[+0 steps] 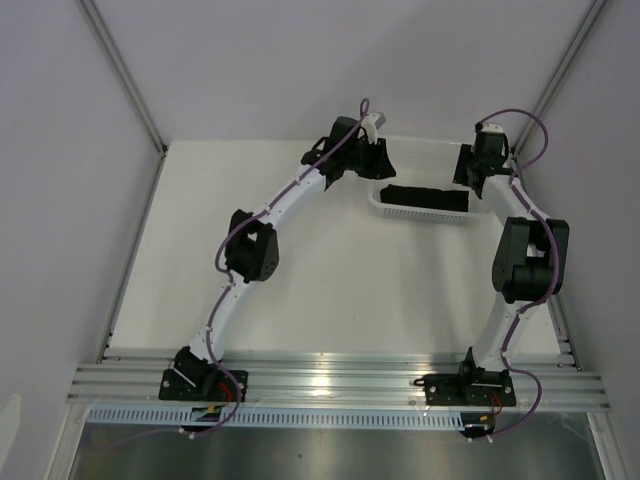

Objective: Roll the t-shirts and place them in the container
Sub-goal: Place the rolled tshirt into the container

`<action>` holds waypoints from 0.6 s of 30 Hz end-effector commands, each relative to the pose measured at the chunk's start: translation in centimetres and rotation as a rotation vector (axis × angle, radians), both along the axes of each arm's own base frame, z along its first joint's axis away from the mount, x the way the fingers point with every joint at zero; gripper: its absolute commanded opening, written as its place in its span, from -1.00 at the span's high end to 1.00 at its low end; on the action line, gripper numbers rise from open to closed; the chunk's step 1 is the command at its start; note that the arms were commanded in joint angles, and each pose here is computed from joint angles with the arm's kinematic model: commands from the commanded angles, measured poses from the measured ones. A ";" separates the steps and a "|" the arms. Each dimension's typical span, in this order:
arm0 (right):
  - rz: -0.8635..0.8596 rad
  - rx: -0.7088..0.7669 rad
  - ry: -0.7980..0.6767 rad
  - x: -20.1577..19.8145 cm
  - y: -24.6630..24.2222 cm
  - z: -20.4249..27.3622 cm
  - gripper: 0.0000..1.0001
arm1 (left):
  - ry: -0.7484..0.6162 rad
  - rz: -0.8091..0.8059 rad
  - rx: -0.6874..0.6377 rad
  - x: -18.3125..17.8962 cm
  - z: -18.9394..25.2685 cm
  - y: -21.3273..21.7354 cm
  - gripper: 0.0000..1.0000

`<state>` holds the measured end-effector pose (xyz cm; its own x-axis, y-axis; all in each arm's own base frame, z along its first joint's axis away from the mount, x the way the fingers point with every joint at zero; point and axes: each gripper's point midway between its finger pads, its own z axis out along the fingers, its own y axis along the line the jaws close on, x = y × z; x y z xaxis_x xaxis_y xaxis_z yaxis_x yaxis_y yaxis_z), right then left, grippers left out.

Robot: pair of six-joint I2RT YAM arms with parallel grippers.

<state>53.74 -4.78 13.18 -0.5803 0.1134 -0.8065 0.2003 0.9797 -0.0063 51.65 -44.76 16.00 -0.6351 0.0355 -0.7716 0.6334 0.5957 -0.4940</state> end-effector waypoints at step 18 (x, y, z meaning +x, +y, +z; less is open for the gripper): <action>-0.024 0.053 0.093 1.0 0.0 -5.8 1.00 | -0.178 0.005 0.203 -3.0 11.4 15.1 0.03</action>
<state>53.46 -3.99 5.61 -0.6897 0.1703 -0.7038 0.2042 0.9782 0.0365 50.45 -32.60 23.87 -0.5453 0.1558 -0.8236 0.6687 0.6734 -0.3154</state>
